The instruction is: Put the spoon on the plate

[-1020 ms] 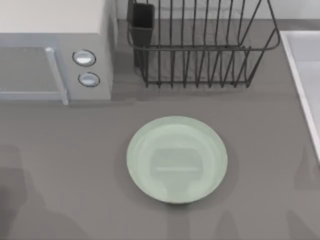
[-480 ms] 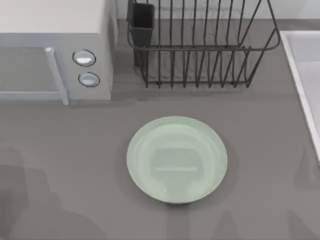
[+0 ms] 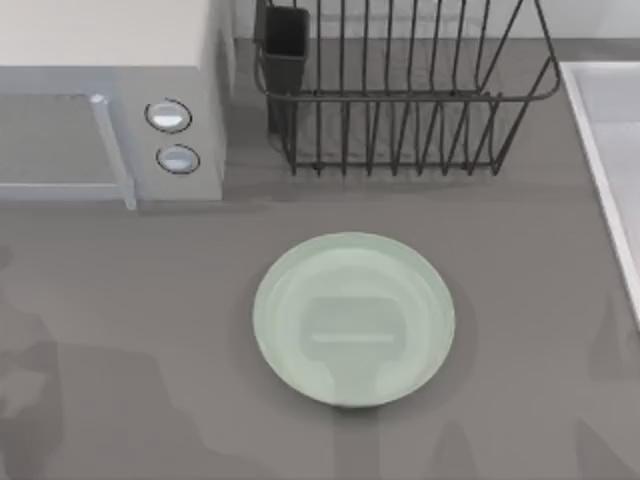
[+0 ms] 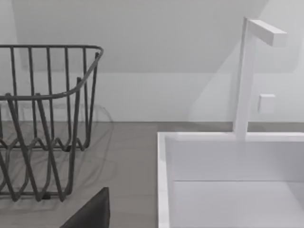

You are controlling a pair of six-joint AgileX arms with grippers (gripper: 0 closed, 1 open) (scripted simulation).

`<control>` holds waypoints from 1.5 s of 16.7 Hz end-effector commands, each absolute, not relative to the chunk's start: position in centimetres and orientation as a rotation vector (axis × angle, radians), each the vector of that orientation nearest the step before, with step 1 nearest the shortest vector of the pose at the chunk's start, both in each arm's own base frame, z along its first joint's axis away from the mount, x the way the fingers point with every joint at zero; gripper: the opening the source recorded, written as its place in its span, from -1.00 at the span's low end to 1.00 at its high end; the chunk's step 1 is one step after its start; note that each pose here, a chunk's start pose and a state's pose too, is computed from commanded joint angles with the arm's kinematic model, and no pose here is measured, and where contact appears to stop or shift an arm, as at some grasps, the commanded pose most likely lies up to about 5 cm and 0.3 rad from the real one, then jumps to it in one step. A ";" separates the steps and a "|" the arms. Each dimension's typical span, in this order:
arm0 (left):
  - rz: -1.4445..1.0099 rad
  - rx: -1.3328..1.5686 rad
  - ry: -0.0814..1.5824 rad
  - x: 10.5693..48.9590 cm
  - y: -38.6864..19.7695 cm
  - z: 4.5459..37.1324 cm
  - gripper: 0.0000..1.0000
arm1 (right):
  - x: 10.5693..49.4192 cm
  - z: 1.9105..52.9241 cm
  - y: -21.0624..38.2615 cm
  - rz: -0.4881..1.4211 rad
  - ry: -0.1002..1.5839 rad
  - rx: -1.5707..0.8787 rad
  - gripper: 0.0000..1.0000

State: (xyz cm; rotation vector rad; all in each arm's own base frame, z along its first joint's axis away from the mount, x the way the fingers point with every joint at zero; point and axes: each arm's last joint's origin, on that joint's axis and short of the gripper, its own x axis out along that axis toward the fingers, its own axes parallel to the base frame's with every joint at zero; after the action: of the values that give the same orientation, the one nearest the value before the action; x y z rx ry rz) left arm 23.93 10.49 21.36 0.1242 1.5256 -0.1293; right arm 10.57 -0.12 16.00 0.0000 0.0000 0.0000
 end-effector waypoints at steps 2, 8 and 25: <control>-0.130 0.123 1.529 23.9 10.5 21.2 -1.00 | 10.6 16.0 -0.1 0.000 0.000 0.000 1.00; -0.347 0.291 1.499 26.6 6.7 23.5 -1.00 | 10.6 16.0 -0.1 0.000 0.000 0.000 1.00; -1.246 1.207 1.172 31.6 -30.7 18.5 -1.00 | 10.6 16.0 -0.1 0.000 0.000 0.000 1.00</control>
State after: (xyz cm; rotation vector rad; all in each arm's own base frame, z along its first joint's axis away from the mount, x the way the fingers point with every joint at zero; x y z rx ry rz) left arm 31.59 -30.75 18.46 1.2067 1.1722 -1.2458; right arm 10.57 -0.12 16.00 0.0000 0.0000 0.0000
